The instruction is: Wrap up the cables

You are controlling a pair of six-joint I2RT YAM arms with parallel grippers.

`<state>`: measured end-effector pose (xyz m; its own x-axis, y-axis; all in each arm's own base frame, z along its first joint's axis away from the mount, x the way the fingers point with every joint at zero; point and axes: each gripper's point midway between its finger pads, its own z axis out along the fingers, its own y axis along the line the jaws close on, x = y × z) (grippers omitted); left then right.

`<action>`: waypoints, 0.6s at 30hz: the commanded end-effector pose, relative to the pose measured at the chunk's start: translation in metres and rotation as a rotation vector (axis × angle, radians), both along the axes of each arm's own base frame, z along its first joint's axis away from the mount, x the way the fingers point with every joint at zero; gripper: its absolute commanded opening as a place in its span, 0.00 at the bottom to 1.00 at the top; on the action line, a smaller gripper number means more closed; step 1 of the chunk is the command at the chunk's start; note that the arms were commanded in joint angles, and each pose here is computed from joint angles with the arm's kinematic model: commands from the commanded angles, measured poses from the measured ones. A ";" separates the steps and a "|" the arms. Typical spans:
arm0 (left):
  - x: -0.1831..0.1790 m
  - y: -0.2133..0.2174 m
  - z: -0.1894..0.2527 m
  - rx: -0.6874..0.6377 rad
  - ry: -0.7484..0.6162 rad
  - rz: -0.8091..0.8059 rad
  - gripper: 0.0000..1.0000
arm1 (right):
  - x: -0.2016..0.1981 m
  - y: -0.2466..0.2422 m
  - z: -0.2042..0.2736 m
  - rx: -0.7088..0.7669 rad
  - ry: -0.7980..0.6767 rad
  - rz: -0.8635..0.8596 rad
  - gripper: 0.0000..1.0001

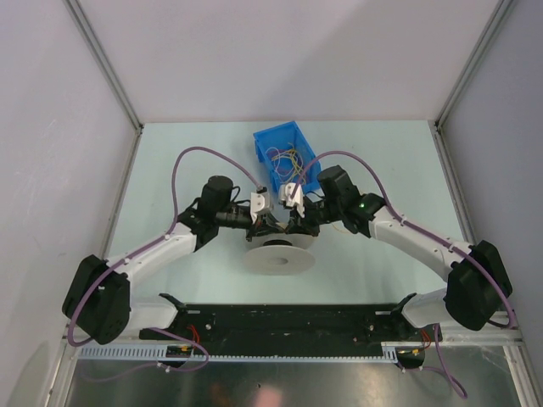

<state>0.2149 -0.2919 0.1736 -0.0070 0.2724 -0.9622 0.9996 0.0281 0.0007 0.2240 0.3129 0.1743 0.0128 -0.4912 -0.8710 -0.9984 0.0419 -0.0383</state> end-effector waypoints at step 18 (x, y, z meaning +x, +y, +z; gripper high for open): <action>0.022 0.015 0.028 -0.004 -0.041 0.163 0.00 | 0.055 -0.106 0.015 -0.003 -0.015 -0.297 0.71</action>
